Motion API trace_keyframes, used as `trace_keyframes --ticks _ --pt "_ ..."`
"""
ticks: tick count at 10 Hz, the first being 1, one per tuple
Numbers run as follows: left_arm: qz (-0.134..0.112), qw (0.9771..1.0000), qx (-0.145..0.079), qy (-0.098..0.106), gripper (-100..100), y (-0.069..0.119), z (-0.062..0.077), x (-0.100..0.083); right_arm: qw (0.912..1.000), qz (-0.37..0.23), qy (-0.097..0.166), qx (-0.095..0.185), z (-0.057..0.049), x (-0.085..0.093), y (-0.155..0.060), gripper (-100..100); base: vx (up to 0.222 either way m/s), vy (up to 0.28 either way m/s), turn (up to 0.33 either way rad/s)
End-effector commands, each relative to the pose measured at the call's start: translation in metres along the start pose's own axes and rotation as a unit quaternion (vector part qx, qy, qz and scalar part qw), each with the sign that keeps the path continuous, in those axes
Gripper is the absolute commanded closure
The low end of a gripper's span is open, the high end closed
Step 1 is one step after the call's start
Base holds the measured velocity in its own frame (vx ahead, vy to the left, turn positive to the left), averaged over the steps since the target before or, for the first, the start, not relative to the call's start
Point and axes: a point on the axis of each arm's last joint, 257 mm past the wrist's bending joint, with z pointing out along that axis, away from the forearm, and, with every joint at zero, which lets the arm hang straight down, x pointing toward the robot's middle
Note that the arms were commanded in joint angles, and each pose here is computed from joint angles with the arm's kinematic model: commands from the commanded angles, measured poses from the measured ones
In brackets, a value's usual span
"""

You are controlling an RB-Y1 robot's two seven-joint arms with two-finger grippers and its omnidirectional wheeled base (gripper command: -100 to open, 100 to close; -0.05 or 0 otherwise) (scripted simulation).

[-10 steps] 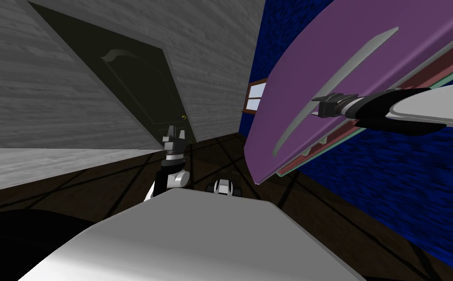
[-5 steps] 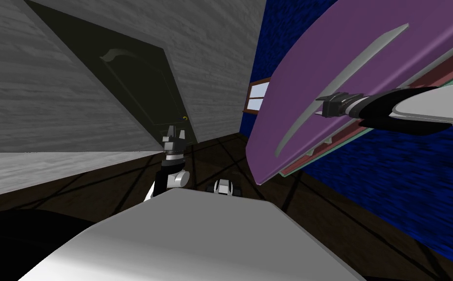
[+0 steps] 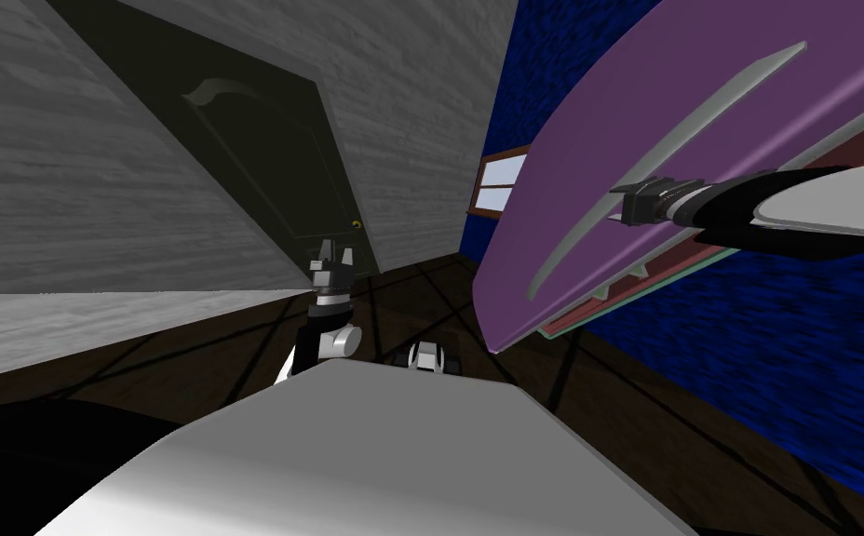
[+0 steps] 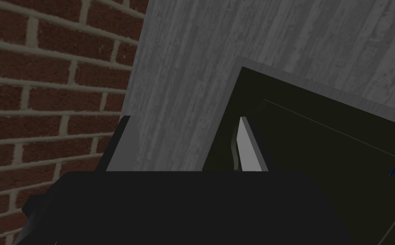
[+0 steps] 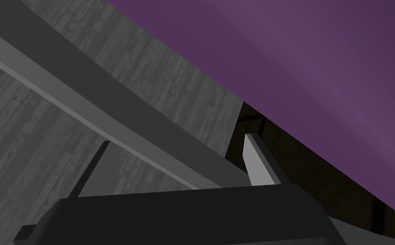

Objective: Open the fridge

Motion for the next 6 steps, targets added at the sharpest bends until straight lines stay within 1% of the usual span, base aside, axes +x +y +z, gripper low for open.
trace_keyframes --ticks 1,2,3,4,5,6 --pt "0.000 1.0000 0.000 0.000 0 0.000 0.000 0.000 0.9997 0.010 0.021 0.003 -0.003 0.021 0.001 100 0.022 0.181 -0.024" --pt "0.000 1.0000 0.000 0.000 0 0.000 0.000 0.000 0.9997 0.010 0.021 0.003 -0.003 0.021 0.001 100 0.036 0.249 -0.045" --pt "0.000 1.0000 0.000 0.000 0 0.000 0.000 0.000 0.9997 0.010 0.021 0.003 -0.003 0.021 0.001 100 0.030 0.136 -0.019" --pt "0.000 1.0000 0.000 0.000 0 0.000 0.000 0.000 0.9997 0.010 0.021 0.003 -0.003 0.021 0.001 100 0.012 0.034 0.018" --pt "0.000 1.0000 0.000 0.000 0 0.000 0.000 0.000 0.9994 0.010 0.034 -0.006 -0.004 0.034 0.009 100 0.050 0.169 -0.021" --pt "0.000 1.0000 0.000 0.000 0 0.000 0.000 0.000 0.9994 0.010 0.034 -0.006 -0.004 0.034 0.009 100 0.061 0.206 -0.055"
